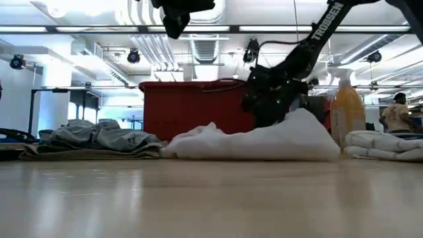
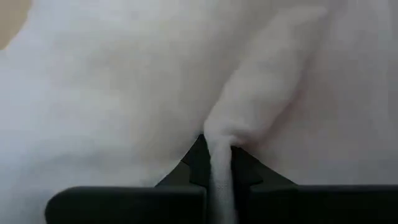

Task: Fold laundry
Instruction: Fold the white long sleeve shirt

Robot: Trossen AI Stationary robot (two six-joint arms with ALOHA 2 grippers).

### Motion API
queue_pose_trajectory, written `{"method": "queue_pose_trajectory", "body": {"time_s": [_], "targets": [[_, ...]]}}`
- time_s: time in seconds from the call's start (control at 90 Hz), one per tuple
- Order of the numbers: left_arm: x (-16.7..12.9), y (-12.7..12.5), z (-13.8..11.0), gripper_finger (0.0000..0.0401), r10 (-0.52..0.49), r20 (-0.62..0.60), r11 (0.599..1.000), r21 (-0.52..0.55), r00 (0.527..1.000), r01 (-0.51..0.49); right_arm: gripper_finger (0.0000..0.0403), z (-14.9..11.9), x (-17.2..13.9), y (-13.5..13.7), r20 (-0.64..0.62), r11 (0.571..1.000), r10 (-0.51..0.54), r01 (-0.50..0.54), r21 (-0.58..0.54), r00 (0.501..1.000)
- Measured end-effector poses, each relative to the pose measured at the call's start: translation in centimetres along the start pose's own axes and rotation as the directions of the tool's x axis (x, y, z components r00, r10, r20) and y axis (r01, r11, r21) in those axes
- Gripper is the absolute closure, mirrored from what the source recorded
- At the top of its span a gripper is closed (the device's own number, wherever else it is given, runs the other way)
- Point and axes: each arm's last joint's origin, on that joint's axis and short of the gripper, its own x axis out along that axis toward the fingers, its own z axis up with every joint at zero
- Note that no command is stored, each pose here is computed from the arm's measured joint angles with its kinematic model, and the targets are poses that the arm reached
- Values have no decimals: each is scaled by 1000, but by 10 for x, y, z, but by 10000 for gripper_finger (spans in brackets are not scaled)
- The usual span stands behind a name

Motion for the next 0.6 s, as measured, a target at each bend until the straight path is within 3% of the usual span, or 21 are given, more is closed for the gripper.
{"method": "queue_pose_trajectory", "body": {"time_s": [0.144,0.322,0.5,0.6], "targets": [[-5,-1,1,376,-5,2,1000,20,1000,5,403,9,17,47,-39,996,83,-84,-43,996],[-29,-5,10,376,-7,37,994,108,999,3,403,15,30,128,-89,982,141,-151,-113,986],[-38,0,2,376,72,-30,974,218,997,-63,403,15,21,213,-68,965,195,-204,-165,978],[-33,8,-5,376,124,-66,968,229,990,-106,403,14,9,247,-25,963,219,-220,-158,975]]}}
